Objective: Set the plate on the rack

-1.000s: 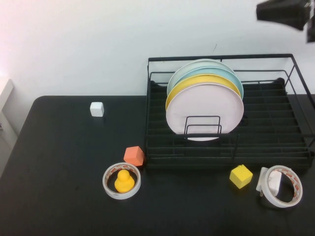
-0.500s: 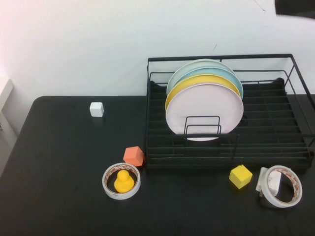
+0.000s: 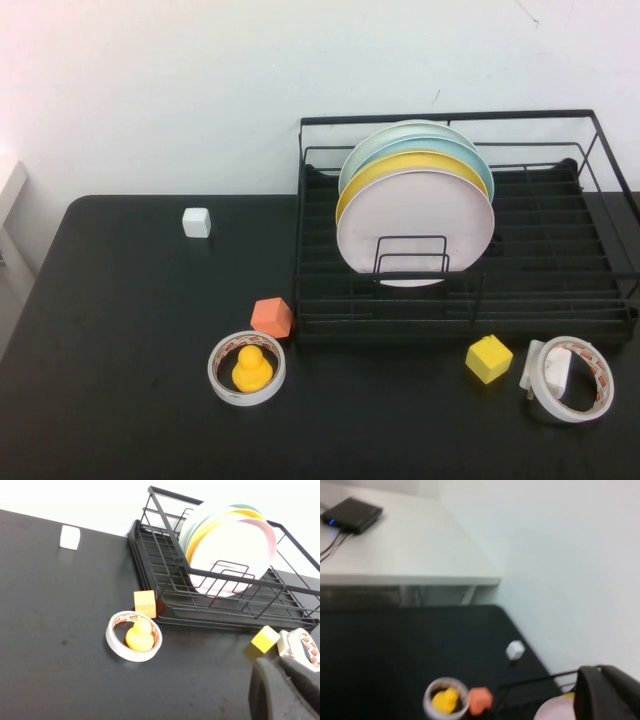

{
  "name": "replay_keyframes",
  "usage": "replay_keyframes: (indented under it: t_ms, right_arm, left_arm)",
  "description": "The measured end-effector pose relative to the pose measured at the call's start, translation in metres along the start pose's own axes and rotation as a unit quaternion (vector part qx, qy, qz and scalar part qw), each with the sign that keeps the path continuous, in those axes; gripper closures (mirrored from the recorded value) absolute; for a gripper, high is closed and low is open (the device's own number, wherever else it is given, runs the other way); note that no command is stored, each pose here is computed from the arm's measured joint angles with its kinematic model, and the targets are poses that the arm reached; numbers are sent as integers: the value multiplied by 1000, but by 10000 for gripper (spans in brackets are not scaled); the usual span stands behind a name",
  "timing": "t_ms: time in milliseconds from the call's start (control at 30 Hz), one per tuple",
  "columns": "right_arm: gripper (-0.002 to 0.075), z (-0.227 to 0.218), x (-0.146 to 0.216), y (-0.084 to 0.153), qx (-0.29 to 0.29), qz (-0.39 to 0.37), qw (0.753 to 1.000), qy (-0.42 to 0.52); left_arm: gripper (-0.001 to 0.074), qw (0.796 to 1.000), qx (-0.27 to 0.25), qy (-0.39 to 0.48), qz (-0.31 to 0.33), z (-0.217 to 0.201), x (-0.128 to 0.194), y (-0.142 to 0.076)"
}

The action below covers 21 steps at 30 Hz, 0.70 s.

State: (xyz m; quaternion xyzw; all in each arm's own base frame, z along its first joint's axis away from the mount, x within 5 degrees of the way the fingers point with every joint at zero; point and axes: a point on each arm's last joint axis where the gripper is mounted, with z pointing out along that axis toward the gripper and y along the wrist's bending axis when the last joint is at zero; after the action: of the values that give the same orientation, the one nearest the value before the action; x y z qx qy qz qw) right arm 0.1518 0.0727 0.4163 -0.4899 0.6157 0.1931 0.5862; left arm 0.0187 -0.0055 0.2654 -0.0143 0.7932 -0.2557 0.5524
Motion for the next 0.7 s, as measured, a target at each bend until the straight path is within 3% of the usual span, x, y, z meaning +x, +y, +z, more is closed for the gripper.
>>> replay_keyframes:
  t_ms: [233,433,533,700]
  right_arm:
    - [720,-11,11,32,-94,-39,993,62]
    - [720,-13,17,34,-100,-45,990,94]
    - [721,-14,23,32,-85,-29,987,130]
    - [722,-20,28,33,23,-22,992,125]
  left_arm:
    - [736,1000,0,0,0,0,0,0]
    - [736,1000,1,-2,0,0,0,0]
    - [736,1000,1,-1,0,1,1,0]
    - [736,1000,-1,2,-1,2,2,1]
